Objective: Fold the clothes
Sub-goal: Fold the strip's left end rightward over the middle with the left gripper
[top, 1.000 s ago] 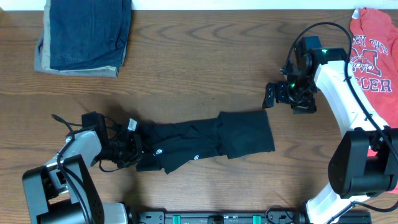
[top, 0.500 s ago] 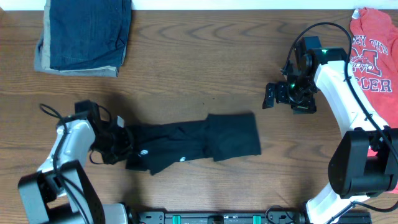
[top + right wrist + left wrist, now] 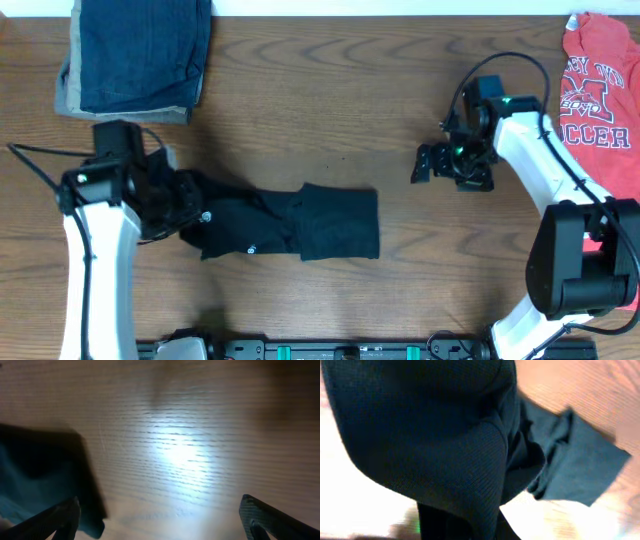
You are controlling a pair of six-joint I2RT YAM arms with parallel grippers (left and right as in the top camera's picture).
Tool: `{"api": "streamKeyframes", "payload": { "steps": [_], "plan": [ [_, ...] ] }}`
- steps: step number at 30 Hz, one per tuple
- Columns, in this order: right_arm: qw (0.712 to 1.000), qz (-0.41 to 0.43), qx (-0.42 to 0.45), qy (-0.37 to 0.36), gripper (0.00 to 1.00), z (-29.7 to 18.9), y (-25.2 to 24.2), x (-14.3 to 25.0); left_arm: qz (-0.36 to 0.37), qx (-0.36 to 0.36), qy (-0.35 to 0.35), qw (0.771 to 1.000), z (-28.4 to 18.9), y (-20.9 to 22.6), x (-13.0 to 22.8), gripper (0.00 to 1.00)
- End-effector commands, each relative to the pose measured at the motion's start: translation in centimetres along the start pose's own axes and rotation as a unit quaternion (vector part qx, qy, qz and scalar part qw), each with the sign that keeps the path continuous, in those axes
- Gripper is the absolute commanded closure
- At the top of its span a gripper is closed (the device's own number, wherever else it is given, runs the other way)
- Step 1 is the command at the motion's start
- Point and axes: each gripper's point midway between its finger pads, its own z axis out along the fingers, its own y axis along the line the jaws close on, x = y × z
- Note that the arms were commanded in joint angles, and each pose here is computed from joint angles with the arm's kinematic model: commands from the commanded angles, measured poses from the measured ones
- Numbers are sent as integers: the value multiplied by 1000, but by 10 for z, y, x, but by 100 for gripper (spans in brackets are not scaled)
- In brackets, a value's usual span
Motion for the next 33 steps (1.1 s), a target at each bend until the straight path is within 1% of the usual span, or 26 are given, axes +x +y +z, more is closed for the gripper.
{"api": "streamKeyframes", "payload": {
  "steps": [1,6,11,16,20,24,29,33],
  "plan": [
    [999,-12,-33,10,1,9,21,11,23,9,-6,1000,-5,-25,9,94],
    [999,-21,-43,19,1,27,35,22,73,25,16,997,8,-67,29,94],
    [999,-22,-42,24,3,44,48,33,138,58,15,989,24,-118,42,94],
    [998,-29,-38,35,4,56,58,45,165,69,37,983,47,-153,61,94],
    [998,-28,-38,36,4,57,60,47,194,62,65,977,70,-170,79,94],
    [998,-28,-40,32,5,57,61,45,226,64,78,969,95,-189,92,94],
    [998,-28,-40,31,5,57,61,45,229,55,98,967,127,-202,106,94],
    [998,-28,-40,31,5,57,61,45,240,39,118,963,146,-200,118,94]
  ]
}}
